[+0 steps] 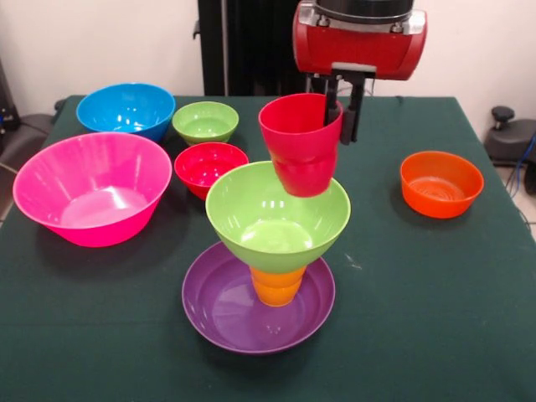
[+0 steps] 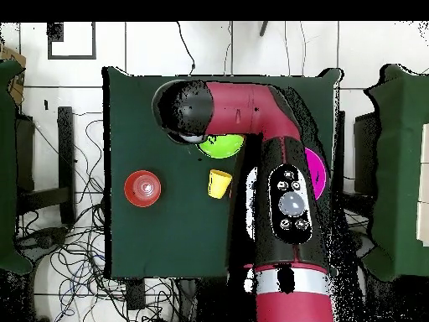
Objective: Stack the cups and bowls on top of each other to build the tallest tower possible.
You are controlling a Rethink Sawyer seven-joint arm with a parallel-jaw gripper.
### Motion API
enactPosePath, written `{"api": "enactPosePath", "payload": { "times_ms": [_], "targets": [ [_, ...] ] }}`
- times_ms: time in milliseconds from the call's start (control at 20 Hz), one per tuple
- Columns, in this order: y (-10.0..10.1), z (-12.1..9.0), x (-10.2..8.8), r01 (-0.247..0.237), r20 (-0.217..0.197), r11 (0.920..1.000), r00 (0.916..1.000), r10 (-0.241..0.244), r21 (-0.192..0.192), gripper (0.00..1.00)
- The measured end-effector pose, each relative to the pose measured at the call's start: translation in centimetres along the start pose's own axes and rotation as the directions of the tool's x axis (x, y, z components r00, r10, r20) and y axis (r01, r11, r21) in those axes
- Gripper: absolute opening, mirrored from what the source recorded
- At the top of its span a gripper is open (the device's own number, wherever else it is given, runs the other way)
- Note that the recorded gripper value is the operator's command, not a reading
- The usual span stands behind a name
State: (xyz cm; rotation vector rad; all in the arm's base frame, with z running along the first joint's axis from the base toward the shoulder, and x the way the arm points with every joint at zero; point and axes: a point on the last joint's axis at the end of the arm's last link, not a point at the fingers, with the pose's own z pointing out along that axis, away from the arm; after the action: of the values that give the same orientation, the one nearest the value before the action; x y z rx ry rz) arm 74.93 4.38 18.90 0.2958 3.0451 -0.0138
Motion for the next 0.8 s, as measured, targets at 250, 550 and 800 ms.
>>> {"api": "enactPosePath", "payload": {
  "times_ms": [250, 550, 800],
  "targets": [
    [-1.0, 0.5, -0.3, 0.035, 0.007, 0.9993, 0.9994, -0.035, 0.009, 0.00],
    [-2.6, 1.1, -0.7, 0.087, 0.012, 0.9961, 0.9962, -0.087, 0.018, 0.00],
    [-2.7, 1.4, -0.8, 0.111, 0.017, 0.9936, 0.9936, -0.111, 0.020, 0.00]
  ]
}}
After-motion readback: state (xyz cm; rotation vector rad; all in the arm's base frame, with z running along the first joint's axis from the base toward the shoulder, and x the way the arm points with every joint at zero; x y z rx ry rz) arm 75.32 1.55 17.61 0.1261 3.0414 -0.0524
